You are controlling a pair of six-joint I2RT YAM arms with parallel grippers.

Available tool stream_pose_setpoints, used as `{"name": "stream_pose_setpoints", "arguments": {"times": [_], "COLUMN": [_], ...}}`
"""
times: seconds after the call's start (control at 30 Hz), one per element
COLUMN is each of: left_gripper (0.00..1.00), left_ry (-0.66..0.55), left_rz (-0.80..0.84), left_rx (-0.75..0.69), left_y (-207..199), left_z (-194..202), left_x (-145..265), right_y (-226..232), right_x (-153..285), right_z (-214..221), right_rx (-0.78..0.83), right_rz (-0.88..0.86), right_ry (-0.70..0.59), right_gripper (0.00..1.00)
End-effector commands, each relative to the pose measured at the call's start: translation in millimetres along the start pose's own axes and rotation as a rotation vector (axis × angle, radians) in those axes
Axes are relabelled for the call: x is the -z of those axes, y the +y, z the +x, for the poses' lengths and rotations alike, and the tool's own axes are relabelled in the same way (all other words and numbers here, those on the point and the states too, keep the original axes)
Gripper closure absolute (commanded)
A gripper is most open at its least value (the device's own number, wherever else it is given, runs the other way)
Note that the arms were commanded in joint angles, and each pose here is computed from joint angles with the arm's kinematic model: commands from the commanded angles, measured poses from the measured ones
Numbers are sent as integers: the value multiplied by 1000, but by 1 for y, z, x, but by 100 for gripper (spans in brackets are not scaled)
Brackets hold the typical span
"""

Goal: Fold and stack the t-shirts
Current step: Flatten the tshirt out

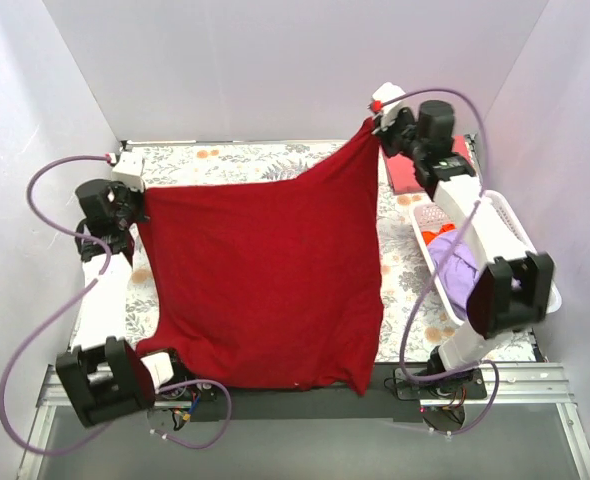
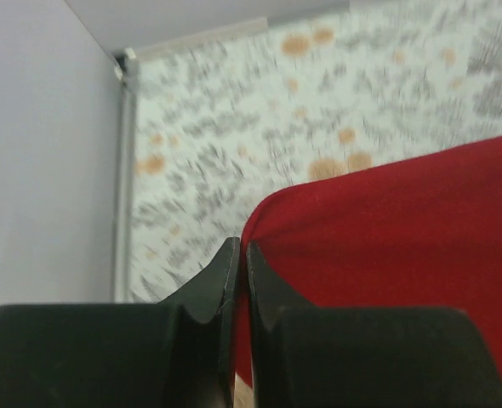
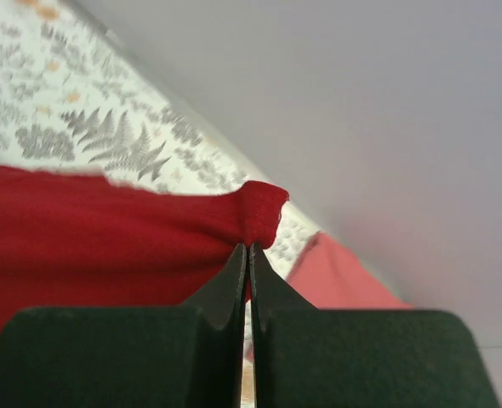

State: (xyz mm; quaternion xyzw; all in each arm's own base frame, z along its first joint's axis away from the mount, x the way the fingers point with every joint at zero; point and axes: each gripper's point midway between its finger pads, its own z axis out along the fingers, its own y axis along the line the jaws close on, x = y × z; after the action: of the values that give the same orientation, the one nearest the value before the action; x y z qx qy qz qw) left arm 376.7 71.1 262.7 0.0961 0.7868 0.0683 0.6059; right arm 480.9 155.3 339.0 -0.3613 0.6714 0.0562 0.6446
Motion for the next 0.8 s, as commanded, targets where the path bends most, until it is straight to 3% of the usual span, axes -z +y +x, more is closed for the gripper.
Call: {"name": "stream_pose_setpoints", "arguments": {"times": [0.0, 0.13, 0.17, 0.33, 0.47, 0.6, 0.63, 0.77], "left_gripper": [100, 100, 100, 100, 100, 100, 100, 100], "left_ry": [-114, -96, -154, -284, -391, -544, -612, -758], "left_rz": [-32, -57, -68, -54, -71, -123, -133, -201], "left_rx": [-32, 51, 45, 81, 60, 22, 2, -30], "left_y": [12, 34, 42, 51, 50, 45, 38, 29], "left_z": [-20, -36, -66, -136, -179, -221, -236, -266], "left_x": [-17, -61, -61, -51, -6, 67, 101, 184], "right_y": [-28, -53, -57, -80, -87, -82, -77, -62], "right_x": [-6, -21, -20, 20, 76, 147, 182, 250], "right_z": [-64, -80, -87, -148, -201, -245, -264, -277], "right_rx": [97, 97, 102, 126, 141, 148, 164, 182], "right_rz": [93, 165, 178, 273, 339, 386, 409, 457], "right_ry": [-166, -183, -192, -303, -414, -527, -580, -648], "right_gripper": [99, 99, 99, 99, 99, 99, 99, 99]}}
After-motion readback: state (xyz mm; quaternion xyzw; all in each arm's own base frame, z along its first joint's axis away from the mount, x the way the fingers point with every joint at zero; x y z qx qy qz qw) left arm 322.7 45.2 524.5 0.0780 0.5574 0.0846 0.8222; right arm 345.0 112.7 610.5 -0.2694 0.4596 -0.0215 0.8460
